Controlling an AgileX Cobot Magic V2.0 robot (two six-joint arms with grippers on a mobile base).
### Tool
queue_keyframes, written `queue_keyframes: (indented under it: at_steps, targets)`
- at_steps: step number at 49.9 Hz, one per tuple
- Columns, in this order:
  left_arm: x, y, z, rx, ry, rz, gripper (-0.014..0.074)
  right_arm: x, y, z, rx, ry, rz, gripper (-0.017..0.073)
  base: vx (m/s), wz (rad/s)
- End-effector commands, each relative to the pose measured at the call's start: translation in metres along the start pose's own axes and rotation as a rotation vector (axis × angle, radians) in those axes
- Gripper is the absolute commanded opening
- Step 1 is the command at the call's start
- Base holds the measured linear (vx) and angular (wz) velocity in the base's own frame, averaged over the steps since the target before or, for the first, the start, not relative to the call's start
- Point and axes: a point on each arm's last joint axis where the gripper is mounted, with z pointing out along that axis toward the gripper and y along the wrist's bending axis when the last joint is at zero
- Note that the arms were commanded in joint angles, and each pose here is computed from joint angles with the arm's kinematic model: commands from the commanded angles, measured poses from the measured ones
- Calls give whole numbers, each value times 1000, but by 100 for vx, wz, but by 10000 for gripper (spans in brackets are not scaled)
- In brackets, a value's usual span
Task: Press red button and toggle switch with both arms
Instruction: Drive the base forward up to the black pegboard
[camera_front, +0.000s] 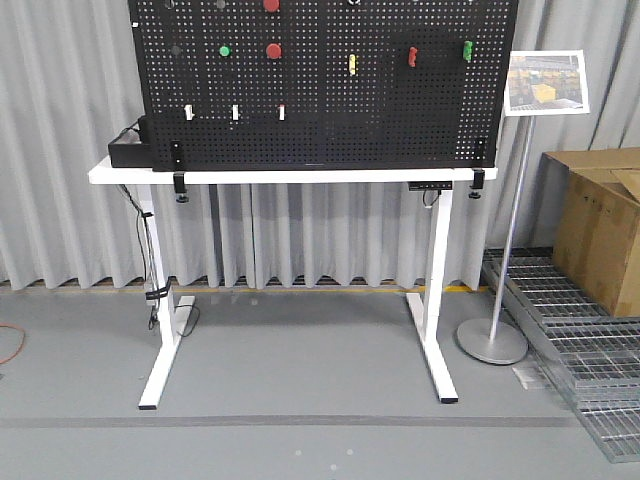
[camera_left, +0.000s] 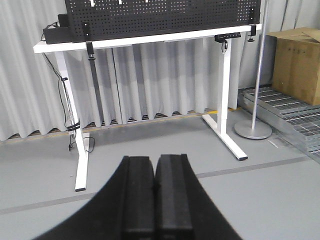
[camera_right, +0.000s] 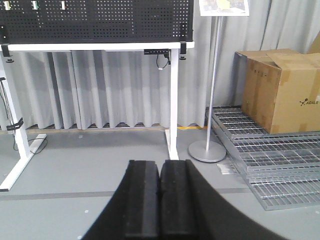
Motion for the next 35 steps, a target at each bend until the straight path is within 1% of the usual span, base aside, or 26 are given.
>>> queue_keyframes:
  at_steps: [1,15,35]
  targets:
    - [3,1,1,-13,-63,-13,2,-4,0,-1,8,-82,-8,-3,10,0]
    - [3,1,1,-13,-63,-13,2,-4,0,-1,8,-82,-8,-3,23,2]
    - [3,1,1,-13,-63,-13,2,-4,0,-1,8,-82,-8,-3,44,-1]
